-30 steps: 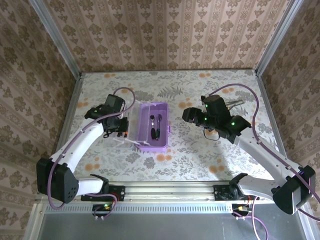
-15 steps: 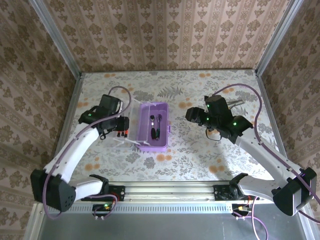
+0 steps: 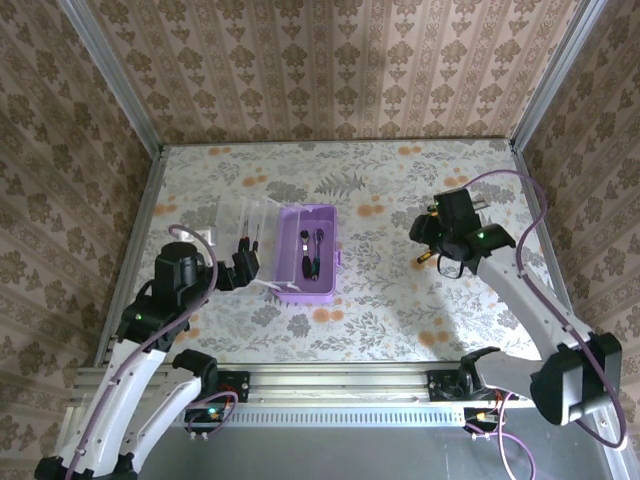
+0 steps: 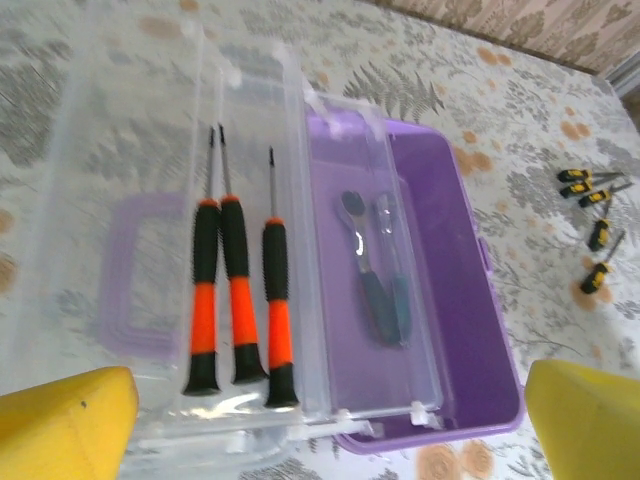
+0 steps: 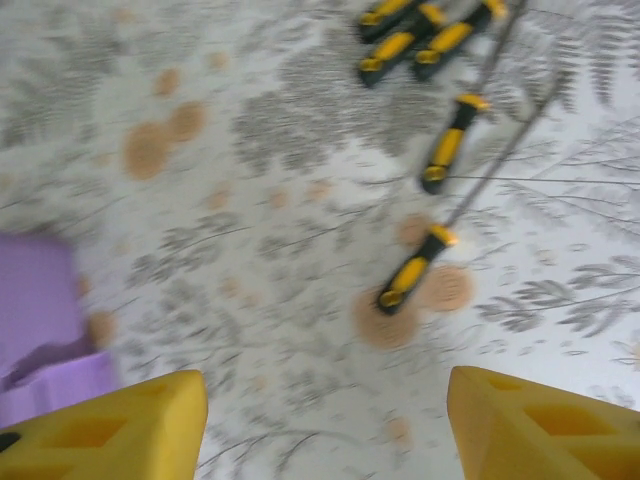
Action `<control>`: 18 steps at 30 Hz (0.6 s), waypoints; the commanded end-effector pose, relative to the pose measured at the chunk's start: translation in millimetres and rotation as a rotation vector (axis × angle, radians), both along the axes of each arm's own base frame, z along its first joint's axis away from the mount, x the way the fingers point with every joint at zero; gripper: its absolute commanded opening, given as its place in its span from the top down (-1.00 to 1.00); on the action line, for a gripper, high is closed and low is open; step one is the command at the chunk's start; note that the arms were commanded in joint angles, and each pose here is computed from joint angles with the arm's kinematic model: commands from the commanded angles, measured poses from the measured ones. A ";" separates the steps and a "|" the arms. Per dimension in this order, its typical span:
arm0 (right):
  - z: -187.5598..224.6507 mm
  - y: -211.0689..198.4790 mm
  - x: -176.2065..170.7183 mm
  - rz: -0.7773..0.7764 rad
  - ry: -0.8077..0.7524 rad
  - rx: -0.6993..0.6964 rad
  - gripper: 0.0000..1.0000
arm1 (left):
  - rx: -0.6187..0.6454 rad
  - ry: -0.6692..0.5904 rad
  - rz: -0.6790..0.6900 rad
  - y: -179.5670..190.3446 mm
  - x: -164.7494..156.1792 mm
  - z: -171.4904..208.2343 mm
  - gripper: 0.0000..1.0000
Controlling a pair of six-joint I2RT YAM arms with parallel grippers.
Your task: Pack the tool kit
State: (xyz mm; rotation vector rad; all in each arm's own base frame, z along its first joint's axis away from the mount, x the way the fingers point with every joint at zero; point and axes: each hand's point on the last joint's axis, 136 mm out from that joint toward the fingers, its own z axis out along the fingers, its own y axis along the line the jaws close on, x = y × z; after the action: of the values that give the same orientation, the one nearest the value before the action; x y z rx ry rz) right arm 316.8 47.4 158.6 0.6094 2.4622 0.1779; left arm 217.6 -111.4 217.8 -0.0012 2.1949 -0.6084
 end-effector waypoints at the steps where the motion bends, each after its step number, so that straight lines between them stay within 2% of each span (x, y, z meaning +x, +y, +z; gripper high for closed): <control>1: -27.2 -31.5 1.4 -0.043 0.121 -0.121 -0.20 | -0.248 0.074 -0.071 -34.5 -3.9 -5.2 -1.00; 4: -49.2 -39.3 12.1 -0.070 0.191 -0.107 -0.11 | -0.311 0.112 -0.115 -58.3 -6.0 -20.1 -1.00; 11: -94.4 -40.8 26.9 -0.108 0.324 -0.049 -0.16 | -0.222 0.092 -0.233 -98.3 -14.8 -15.6 -1.00; 18: -125.8 -34.6 45.7 -0.149 0.389 0.014 -0.18 | -0.193 0.065 -0.257 -100.7 -16.1 -3.0 -1.00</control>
State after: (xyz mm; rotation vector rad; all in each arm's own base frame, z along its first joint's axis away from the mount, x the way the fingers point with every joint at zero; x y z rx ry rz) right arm 353.6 8.6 37.9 0.8379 2.7719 -0.0282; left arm 196.1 -211.8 182.2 0.1590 2.2956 -0.9655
